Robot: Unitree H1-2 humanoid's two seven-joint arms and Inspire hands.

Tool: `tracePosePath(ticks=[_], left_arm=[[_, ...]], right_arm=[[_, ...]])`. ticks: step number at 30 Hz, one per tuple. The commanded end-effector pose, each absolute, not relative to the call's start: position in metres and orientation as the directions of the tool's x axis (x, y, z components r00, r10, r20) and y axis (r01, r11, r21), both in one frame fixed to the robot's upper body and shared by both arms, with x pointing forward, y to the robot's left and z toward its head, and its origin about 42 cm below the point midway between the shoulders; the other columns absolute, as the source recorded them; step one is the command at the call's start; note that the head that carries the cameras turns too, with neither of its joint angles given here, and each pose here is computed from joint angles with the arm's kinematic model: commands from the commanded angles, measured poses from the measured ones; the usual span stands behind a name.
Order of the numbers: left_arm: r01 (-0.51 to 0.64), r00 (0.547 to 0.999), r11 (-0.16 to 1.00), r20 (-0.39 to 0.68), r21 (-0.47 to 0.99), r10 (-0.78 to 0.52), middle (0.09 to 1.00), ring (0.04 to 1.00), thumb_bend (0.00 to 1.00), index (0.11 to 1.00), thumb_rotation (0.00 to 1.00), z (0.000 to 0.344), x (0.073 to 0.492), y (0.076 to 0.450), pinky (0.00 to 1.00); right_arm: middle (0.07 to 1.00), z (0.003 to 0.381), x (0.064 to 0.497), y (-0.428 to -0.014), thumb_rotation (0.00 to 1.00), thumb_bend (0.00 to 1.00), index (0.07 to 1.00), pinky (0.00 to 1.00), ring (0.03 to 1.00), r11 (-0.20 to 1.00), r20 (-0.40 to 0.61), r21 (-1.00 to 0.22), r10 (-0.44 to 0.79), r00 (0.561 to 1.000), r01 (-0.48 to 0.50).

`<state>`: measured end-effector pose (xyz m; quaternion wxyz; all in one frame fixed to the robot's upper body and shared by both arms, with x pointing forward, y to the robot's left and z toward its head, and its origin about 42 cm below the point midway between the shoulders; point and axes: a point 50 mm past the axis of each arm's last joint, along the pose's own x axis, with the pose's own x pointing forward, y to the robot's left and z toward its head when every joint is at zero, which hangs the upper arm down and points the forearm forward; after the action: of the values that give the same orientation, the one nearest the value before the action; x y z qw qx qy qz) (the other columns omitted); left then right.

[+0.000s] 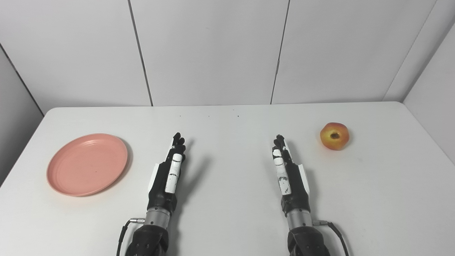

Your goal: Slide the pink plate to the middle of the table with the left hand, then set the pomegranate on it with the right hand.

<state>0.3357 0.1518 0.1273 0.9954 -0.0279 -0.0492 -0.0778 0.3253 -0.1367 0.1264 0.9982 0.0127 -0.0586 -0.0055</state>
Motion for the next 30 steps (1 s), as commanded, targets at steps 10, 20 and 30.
tracePosePath(ticks=[10, 20, 30], left_arm=[[0.173, 0.973, 0.984, 0.164, -0.042, -0.164, 1.000, 1.000, 0.68, 1.000, 1.00, 0.1451, 0.3426, 0.1485, 1.00], [0.171, 0.974, 0.985, 0.159, -0.035, -0.164, 1.000, 1.000, 0.68, 1.000, 1.00, 0.1445, 0.3433, 0.1486, 1.00], [0.175, 0.974, 0.984, 0.157, -0.043, -0.166, 1.000, 1.000, 0.68, 1.000, 1.00, 0.1459, 0.3417, 0.1478, 1.00]], right_arm=[[0.965, 0.1310, 0.3273, -0.1350, 1.00, 0.54, 0.969, 0.98, 0.961, 1.000, 0.152, 0.014, -0.006, 0.988, 0.004], [0.966, 0.1305, 0.3268, -0.1351, 1.00, 0.55, 0.969, 0.98, 0.964, 1.000, 0.147, 0.020, -0.007, 0.989, 0.004], [0.965, 0.1308, 0.3264, -0.1348, 1.00, 0.54, 0.967, 0.99, 0.965, 1.000, 0.150, 0.029, -0.010, 0.989, 0.006]])
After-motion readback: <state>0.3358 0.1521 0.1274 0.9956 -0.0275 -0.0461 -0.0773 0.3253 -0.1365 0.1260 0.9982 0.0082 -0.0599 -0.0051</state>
